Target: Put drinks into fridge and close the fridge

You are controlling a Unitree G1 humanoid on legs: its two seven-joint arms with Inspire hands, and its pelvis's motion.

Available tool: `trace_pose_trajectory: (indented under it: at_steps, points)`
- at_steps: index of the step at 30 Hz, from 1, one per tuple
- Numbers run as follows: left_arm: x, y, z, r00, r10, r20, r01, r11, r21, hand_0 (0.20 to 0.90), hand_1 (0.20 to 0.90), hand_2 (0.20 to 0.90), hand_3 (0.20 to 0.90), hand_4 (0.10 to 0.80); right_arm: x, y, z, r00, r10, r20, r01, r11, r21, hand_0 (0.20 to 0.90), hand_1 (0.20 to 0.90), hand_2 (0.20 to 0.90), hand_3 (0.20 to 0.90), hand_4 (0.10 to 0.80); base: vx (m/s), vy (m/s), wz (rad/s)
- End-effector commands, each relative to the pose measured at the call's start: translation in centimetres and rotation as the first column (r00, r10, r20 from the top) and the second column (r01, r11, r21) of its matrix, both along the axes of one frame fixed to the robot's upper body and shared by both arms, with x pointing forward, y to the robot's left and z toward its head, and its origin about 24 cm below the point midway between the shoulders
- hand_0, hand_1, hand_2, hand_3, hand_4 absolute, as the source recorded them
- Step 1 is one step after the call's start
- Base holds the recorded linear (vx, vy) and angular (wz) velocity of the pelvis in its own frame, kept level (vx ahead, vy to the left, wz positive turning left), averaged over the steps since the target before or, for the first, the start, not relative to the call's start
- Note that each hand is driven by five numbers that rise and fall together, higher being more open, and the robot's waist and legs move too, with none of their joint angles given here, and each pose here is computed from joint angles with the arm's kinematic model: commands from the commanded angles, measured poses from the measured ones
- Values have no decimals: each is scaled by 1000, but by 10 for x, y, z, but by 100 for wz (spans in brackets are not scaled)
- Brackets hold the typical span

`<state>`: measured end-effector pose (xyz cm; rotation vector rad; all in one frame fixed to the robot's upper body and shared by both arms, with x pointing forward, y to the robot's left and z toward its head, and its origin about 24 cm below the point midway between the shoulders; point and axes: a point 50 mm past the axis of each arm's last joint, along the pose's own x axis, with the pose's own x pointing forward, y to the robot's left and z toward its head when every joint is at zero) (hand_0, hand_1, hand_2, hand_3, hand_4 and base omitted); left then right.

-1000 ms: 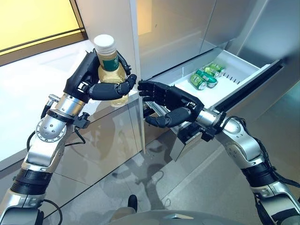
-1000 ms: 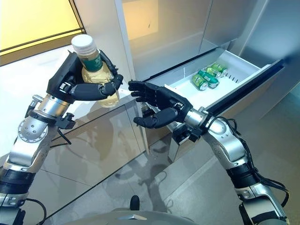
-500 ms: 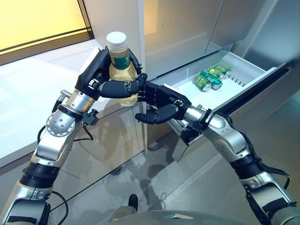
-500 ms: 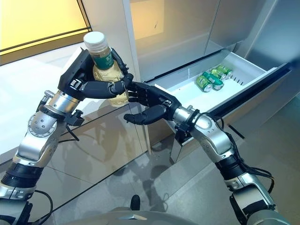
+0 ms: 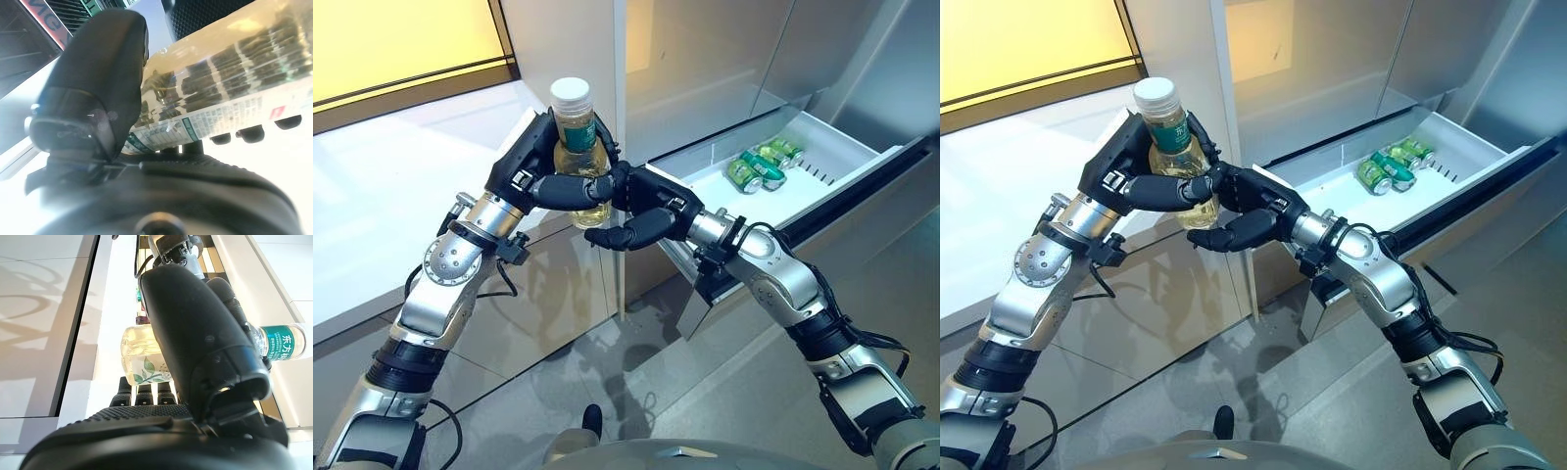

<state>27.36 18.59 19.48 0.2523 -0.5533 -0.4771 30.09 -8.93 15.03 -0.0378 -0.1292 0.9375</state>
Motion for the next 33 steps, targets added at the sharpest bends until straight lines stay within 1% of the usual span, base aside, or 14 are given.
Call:
trace_pose_trajectory:
  at_steps: [1, 2, 3, 4, 5, 6, 7, 20, 27, 28, 29, 31, 33]
  points:
    - [-16, -22, 82, 921, -145, 362, 200, 972, -121, 300, 300, 300, 200, 100, -1, 30, 60, 972, 122, 199, -148, 982, 121, 900, 900, 900, 900, 800, 0, 0, 0]
    - [-16, -22, 82, 921, -148, 361, 205, 971, -124, 300, 300, 300, 200, 100, -1, 32, 61, 972, 127, 196, -152, 981, 120, 900, 900, 900, 900, 800, 0, 0, 0]
    - [-15, -23, 82, 921, -150, 359, 207, 970, -126, 300, 300, 300, 200, 100, -1, 34, 60, 973, 132, 191, -157, 980, 119, 867, 867, 867, 862, 762, 0, 0, 0]
    - [-15, -24, 82, 921, -155, 358, 213, 969, -128, 300, 300, 300, 200, 100, -1, 35, 60, 973, 136, 185, -160, 980, 120, 655, 655, 655, 615, 515, 0, 0, 0]
    - [-15, -25, 82, 921, -158, 357, 216, 968, -129, 300, 300, 300, 200, 100, -1, 37, 60, 973, 137, 184, -161, 980, 119, 535, 535, 535, 475, 375, 0, 0, 0]
    - [-15, -25, 81, 921, -159, 356, 217, 967, -130, 300, 300, 300, 200, 100, -1, 38, 59, 973, 138, 183, -161, 980, 118, 505, 505, 505, 439, 339, 0, 0, 0]
    - [-15, -26, 81, 921, -162, 355, 220, 966, -132, 300, 300, 300, 200, 100, -1, 39, 59, 974, 139, 178, -162, 979, 121, 300, 300, 300, 200, 100, 0, 0, 0]
    - [-14, -30, 78, 924, -206, 321, 261, 955, -140, 300, 300, 300, 200, 100, 0, 42, 63, 972, 136, 194, -163, 978, 132, 300, 300, 300, 200, 100, 4, 0, 2]
    - [-13, -28, 77, 926, -205, 317, 257, 958, -130, 300, 300, 300, 200, 100, 2, 40, 67, 971, 120, 209, -150, 979, 135, 300, 300, 300, 200, 100, 0, 0, 0]
    - [-13, -28, 77, 927, -203, 316, 254, 958, -130, 396, 396, 396, 313, 213, 2, 39, 67, 970, 117, 212, -148, 980, 134, 300, 300, 300, 200, 100, 0, 0, 0]
    - [-13, -27, 77, 927, -202, 315, 253, 959, -130, 728, 728, 728, 700, 600, 3, 38, 68, 970, 114, 214, -145, 980, 137, 300, 300, 300, 200, 100, 0, 0, 0]
    - [-13, -27, 77, 927, -204, 315, 253, 960, -123, 900, 900, 900, 900, 800, 3, 37, 70, 970, 106, 217, -139, 980, 140, 300, 300, 300, 200, 100, 0, 0, 0]
    - [-14, -27, 77, 924, -206, 322, 256, 959, -120, 900, 900, 900, 900, 800, 3, 36, 71, 970, 100, 221, -133, 981, 142, 300, 300, 300, 200, 100, 0, 0, 0]
